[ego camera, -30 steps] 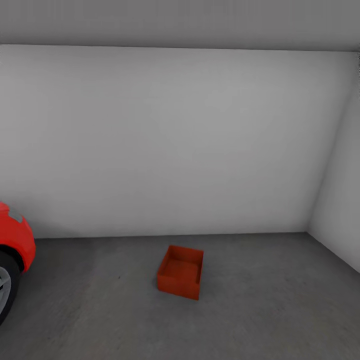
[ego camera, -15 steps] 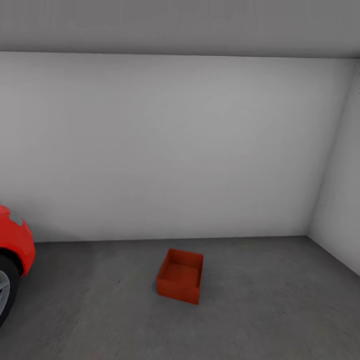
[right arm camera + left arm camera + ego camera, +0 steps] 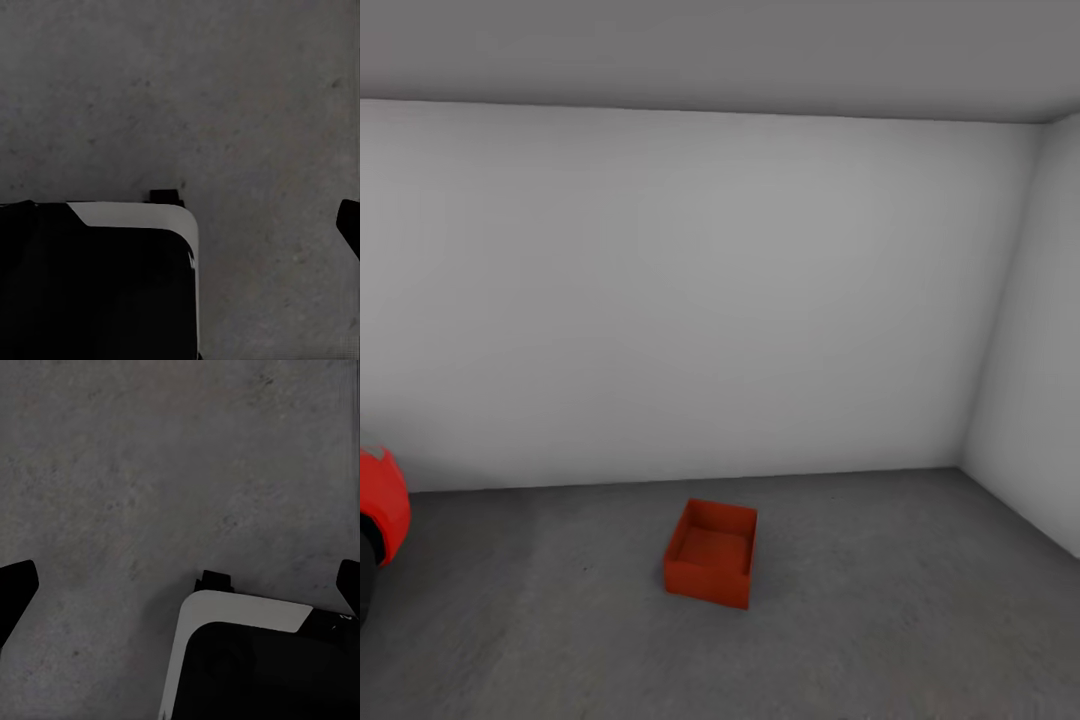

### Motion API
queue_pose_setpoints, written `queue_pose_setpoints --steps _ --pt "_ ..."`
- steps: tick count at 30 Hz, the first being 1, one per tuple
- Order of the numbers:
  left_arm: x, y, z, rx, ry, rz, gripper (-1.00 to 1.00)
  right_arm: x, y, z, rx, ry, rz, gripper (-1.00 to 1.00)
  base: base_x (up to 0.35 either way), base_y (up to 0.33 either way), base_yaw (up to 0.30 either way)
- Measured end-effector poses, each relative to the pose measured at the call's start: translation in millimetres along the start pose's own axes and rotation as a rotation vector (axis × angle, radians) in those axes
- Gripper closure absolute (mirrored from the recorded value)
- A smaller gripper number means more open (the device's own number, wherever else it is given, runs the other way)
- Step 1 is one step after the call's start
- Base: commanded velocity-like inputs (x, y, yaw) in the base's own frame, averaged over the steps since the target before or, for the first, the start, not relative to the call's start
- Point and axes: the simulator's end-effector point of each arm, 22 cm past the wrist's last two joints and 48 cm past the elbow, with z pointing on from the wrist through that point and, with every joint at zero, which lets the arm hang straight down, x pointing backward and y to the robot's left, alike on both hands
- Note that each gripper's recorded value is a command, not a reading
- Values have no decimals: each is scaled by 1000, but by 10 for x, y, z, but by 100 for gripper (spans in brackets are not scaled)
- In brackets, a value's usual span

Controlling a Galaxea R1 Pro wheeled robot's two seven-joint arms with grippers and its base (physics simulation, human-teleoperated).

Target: Move the two storage containers from the living room to the garage. In the garage, place one container on the floor and stack the other container on top of it (either order is fine).

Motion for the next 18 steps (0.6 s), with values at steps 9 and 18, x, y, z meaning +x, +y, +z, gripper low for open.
queue_pose_setpoints --steps 9,18 --pt "5 -103 -9 13 0 -8 -100 4 -6 1 -1 2 2 -100 0 0 -275" --pt "39 -607 -71 80 2 -14 -100 14 -11 1 0 6 6 -100 0 0 -278"
